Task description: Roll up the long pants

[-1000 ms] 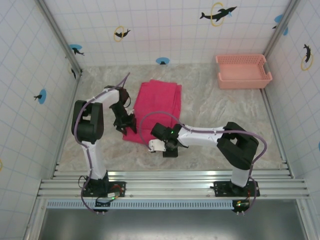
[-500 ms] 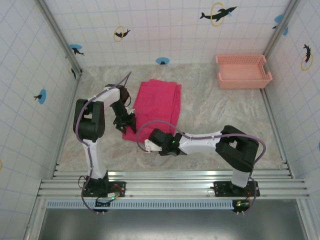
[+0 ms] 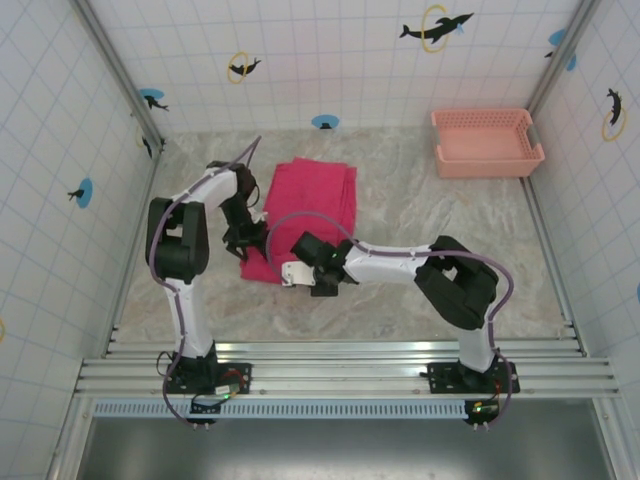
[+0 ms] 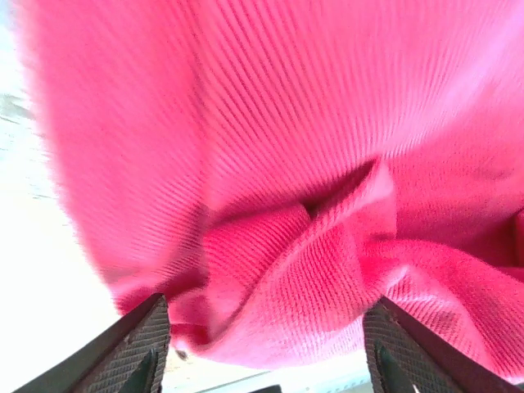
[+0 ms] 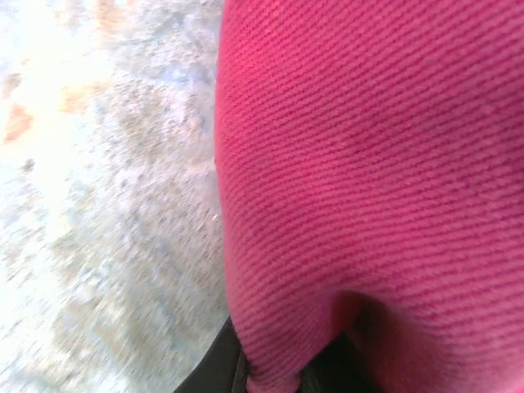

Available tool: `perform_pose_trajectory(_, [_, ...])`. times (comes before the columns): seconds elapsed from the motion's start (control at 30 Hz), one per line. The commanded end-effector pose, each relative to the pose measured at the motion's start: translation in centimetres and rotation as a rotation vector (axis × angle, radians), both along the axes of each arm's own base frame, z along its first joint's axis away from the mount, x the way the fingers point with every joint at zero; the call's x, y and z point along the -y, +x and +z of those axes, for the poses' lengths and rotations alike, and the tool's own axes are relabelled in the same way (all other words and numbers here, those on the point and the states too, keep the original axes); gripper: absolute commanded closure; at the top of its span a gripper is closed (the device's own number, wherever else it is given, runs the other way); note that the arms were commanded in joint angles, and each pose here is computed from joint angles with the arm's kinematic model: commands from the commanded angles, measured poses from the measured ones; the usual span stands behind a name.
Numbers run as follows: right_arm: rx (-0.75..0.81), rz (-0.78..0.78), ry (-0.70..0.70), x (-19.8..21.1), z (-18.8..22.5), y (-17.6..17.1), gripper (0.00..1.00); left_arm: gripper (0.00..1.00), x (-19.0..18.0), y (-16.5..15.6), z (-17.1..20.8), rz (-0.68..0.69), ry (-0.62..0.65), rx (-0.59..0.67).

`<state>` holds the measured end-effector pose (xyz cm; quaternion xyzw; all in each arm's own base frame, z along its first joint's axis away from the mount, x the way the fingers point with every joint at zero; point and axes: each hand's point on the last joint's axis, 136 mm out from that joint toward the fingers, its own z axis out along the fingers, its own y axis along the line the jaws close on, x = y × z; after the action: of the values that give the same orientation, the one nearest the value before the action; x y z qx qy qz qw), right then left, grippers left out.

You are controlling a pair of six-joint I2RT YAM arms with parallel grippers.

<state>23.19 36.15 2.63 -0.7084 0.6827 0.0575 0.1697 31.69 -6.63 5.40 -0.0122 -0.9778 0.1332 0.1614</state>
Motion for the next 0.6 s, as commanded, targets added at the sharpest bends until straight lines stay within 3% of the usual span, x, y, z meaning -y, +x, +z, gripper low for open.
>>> perform_pose_trajectory(0.0, [-0.457, 0.018, 0.047, 1.0, 2.5, -6.9, 0.89, 0.34, -1.9, 1.7, 2.4, 0.059, -0.008, 0.063])
perform_pose_trajectory(0.13, [-0.796, -0.04, 0.181, -0.9, 6.1, -8.1, 0.89, 0.32, -3.3, 3.0, 5.1, 0.079, 0.006, 0.132])
perform_pose_trajectory(0.33, [-1.224, -0.229, 0.374, -2.9, 8.2, -5.3, 0.92, 0.31, -3.2, 2.8, 8.4, 0.114, 0.012, 0.242])
perform_pose_trajectory(0.57, [-1.367, -0.485, 0.458, -2.0, 5.8, -0.1, 0.92, 0.31, -1.9, 0.4, 10.1, 0.06, 0.032, 0.29])
